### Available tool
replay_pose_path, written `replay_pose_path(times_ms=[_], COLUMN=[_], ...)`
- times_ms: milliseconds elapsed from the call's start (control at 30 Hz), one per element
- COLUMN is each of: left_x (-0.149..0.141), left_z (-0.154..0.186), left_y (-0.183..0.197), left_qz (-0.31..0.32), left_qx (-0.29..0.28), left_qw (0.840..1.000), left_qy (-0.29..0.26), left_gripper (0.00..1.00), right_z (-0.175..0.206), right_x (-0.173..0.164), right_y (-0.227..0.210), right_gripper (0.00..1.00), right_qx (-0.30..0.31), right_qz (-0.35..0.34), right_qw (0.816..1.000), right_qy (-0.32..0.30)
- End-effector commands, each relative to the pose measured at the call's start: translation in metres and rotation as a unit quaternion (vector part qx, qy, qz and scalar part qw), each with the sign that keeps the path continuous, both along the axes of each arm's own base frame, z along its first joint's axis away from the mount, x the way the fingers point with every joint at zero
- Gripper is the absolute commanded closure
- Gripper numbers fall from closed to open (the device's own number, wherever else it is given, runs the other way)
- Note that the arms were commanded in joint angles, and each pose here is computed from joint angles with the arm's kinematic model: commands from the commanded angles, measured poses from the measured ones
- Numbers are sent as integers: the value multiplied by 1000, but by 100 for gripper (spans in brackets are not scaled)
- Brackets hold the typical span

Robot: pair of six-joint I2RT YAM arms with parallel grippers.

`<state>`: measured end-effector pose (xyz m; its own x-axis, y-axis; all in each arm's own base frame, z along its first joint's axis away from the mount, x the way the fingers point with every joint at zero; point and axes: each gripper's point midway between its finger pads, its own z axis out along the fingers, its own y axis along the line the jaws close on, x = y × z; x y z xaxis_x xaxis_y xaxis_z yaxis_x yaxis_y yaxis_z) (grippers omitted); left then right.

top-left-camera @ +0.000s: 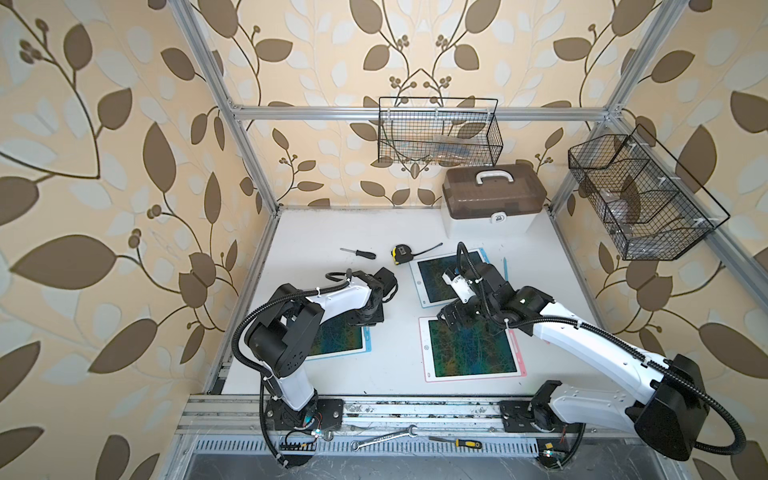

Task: Place the stylus back onto the writing tablet
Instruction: Place the stylus on the writing tablet.

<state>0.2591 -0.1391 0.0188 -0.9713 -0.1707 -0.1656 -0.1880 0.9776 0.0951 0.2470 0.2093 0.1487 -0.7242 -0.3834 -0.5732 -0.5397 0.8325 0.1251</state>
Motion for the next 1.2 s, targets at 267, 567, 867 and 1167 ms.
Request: replay_pose_path(times_ms=[267, 567, 867, 1167], left_x=[5, 6, 8, 10], left_z=[15, 18, 19, 11], left_y=[-4, -11, -2, -8], left_qz=[5, 10, 21, 28], left_qx=[-22, -44, -56, -88], left_qw=[999, 998, 998, 995], left_qy=[-23, -31, -32, -29], left_gripper=[76, 75, 71, 64], right_z=[6, 5, 6, 6], right_x=[1, 1, 0, 1], right_y=[4, 5, 5, 5], right_gripper=[1, 2, 2, 1], right_qx=[-4, -3, -2, -2], right_qz=[8, 9, 10, 10], right_qw=[1000, 1000, 1000, 1000], right_qy=[-6, -5, -6, -6])
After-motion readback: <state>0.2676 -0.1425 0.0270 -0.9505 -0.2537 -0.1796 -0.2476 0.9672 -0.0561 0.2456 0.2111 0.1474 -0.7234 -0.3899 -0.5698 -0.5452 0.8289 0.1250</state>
